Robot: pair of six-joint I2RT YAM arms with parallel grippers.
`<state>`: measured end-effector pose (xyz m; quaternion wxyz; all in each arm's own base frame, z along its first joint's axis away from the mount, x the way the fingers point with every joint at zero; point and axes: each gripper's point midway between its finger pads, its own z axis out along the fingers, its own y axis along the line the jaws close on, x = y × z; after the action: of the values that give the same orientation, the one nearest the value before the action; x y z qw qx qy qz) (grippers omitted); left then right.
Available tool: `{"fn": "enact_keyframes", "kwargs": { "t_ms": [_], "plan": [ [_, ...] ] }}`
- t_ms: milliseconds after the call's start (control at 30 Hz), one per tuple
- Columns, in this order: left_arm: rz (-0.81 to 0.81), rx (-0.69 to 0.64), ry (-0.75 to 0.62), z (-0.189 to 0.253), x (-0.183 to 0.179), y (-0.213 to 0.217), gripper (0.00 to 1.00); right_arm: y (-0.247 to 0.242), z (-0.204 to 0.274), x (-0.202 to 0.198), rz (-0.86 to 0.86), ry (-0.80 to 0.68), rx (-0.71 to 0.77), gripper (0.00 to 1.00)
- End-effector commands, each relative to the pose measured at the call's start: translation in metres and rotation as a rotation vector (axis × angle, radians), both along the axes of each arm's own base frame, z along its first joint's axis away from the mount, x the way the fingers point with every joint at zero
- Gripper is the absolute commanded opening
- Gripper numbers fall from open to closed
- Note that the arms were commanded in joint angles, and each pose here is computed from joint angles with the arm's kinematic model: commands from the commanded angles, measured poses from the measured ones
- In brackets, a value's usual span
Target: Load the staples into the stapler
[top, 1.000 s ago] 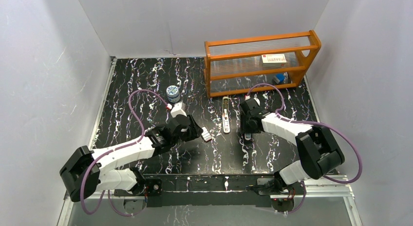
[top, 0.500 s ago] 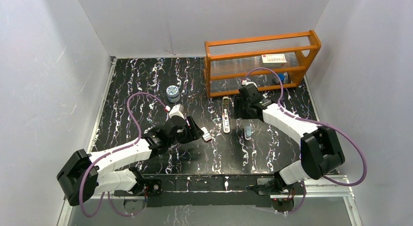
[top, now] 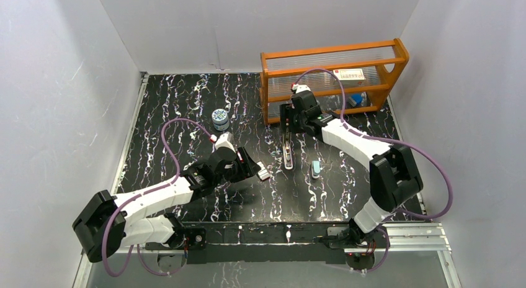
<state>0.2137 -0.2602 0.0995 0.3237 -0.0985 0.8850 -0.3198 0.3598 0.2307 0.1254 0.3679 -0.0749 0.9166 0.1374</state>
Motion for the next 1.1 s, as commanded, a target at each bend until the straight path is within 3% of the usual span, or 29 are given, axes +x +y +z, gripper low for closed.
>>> {"fn": "enact_keyframes", "kwargs": {
  "t_ms": [0, 433, 600, 933, 1067],
  "plan": [
    [-0.006, -0.035, -0.002, 0.003, 0.001, -0.005, 0.56, 0.005, 0.025, 0.029, -0.06, -0.107, -0.019, 0.77],
    [-0.026, -0.033, 0.019, -0.001, 0.001, -0.011, 0.57, 0.019, 0.001, 0.024, -0.06, -0.005, -0.083, 0.65],
    [-0.027, -0.03, 0.018, -0.001, 0.001, -0.01, 0.57, 0.016, -0.006, 0.024, -0.119, 0.013, -0.128, 0.51],
    [-0.054, -0.05, 0.04, -0.004, -0.004, -0.016, 0.57, 0.011, -0.004, 0.018, -0.166, 0.019, -0.17, 0.32],
    [-0.103, -0.079, 0.048, 0.0, -0.008, -0.025, 0.68, 0.013, 0.004, 0.011, -0.149, 0.02, -0.16, 0.3]
  ]
}}
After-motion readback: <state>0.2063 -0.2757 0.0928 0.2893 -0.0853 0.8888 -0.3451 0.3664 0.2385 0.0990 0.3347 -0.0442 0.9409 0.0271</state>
